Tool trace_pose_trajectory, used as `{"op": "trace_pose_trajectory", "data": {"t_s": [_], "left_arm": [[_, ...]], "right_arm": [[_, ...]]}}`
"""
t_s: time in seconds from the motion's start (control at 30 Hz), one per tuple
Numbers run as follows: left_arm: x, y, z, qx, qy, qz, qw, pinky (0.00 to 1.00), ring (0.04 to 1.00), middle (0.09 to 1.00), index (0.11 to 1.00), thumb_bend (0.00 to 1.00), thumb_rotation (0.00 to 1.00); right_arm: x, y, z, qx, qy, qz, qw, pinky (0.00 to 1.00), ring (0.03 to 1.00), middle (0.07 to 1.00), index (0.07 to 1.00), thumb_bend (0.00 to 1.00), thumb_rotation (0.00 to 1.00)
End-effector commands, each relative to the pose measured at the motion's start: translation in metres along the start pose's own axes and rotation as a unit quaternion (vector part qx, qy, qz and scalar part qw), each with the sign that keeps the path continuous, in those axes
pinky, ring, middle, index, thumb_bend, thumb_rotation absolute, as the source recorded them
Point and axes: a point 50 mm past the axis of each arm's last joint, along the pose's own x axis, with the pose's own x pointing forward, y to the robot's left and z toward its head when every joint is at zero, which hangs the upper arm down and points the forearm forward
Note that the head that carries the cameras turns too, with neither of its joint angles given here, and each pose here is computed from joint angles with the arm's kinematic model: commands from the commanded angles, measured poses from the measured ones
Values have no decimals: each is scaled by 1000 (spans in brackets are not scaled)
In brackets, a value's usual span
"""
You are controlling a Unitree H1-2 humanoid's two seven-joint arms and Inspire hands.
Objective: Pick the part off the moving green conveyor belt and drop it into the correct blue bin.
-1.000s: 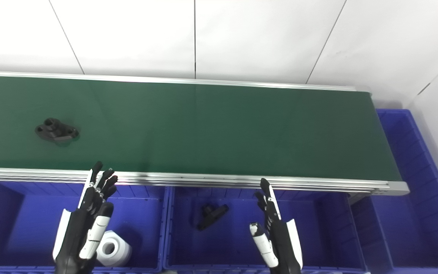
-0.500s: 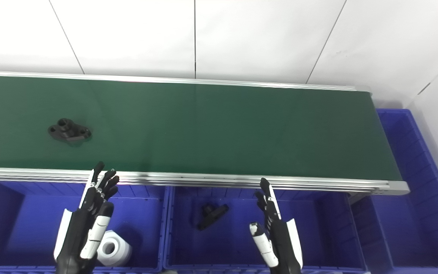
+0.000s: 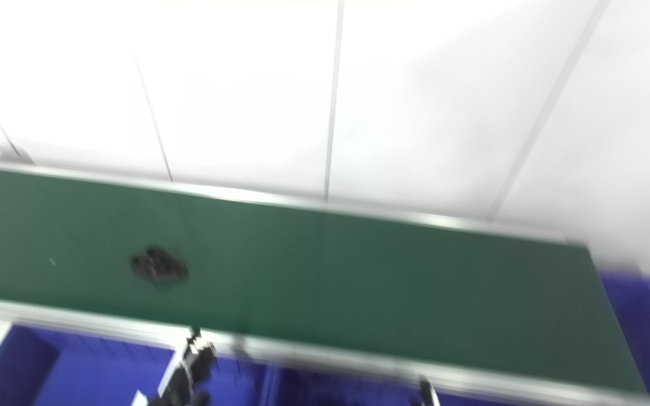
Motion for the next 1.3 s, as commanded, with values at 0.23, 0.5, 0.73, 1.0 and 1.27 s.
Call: {"op": "trace_pose_trajectory", "data": {"t_s": [0.23, 0.5, 0.73, 1.0, 1.27], "left_arm": [[12, -17, 7, -18, -41, 1, 999, 846, 879, 907, 915, 472, 829], [15, -25, 14, -23, -47, 12, 999, 786, 854, 887, 896, 479, 804], [12, -19, 19, -21, -49, 16, 998, 777, 853, 883, 901, 483, 775], [12, 0, 24, -21, -51, 11, 998, 831, 867, 894, 944, 486, 765], [10, 10, 29, -13, -48, 5, 999, 884, 896, 923, 1000, 476, 862]], "right_arm": [[8, -14, -2, -1, -28, 1, 1000, 972, 965, 1000, 1000, 828, 955], [9, -24, 4, -5, -30, 6, 1000, 988, 981, 1000, 1000, 828, 911], [14, -27, 24, -99, -86, -11, 991, 994, 1000, 1000, 1000, 809, 839], [53, -18, 72, -217, -146, -24, 965, 944, 985, 994, 974, 848, 580], [108, 6, 114, -303, -149, -19, 941, 729, 897, 931, 897, 963, 526]]}}
